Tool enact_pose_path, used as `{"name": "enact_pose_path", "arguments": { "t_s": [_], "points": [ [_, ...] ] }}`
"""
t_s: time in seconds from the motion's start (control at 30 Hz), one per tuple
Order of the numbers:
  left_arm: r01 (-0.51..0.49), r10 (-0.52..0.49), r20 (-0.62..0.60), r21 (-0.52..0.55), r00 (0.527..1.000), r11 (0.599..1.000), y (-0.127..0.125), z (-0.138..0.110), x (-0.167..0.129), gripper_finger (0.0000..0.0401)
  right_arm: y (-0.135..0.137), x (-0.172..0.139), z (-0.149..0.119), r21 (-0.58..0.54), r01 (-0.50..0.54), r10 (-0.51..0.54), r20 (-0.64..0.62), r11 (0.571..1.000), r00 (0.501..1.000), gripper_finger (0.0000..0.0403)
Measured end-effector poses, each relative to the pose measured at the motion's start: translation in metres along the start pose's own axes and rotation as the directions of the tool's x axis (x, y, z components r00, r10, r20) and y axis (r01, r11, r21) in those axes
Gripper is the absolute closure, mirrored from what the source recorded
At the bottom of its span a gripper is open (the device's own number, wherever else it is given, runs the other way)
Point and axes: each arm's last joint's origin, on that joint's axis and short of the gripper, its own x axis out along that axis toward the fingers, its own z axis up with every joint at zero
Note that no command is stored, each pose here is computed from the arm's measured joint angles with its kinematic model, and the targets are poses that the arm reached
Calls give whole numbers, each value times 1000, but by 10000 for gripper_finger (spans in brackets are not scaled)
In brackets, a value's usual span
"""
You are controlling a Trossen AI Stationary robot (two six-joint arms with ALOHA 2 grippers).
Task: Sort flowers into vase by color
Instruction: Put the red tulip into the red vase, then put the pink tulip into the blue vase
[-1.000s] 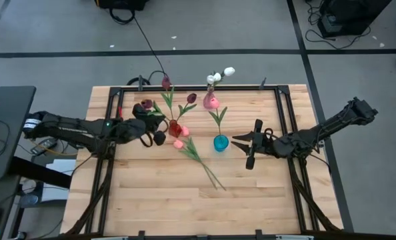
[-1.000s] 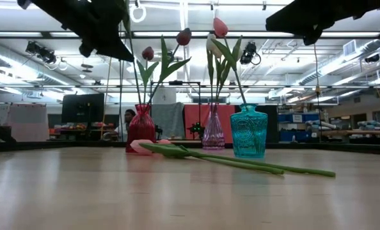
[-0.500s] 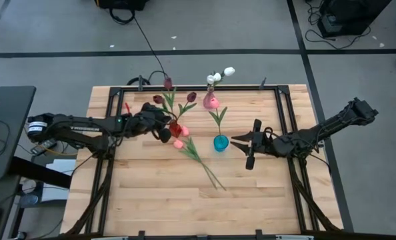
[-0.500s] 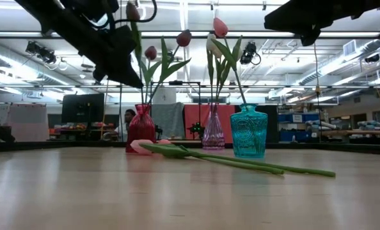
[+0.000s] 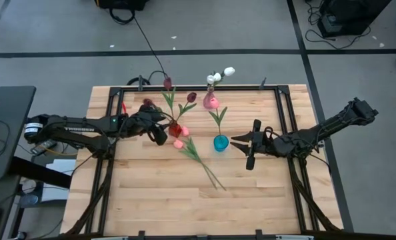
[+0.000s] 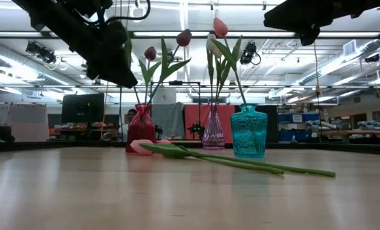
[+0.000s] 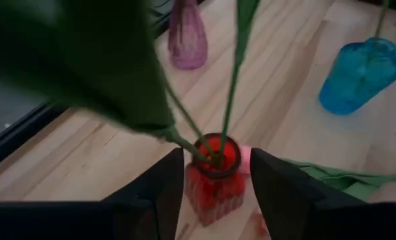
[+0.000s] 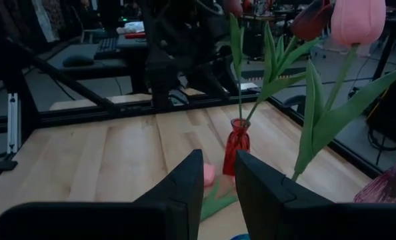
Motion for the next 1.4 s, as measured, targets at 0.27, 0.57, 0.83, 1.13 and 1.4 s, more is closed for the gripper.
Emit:
{"name": "enact_pose_path", "arguments": {
  "t_s": [0.27,0.57,0.83,1.13,1.4],
  "points": [
    [57,-58,8,77,998,995,-11,-2,-10,223,0,0,0,0,5,-5,1,1000,1000,306],
    [49,-49,4,93,999,994,-9,-7,-32,223,0,0,0,1,7,-7,1,1000,1000,306],
    [184,-191,41,130,981,974,-14,-9,-59,224,0,0,0,5,7,-7,1,1000,1000,306],
    [510,-567,153,298,809,807,-51,-16,-70,224,10,15,-18,77,-46,53,-94,996,994,307],
    [566,-627,270,274,731,778,-68,-40,-61,224,46,45,-30,51,-74,83,-198,996,977,307]
  ]
}}
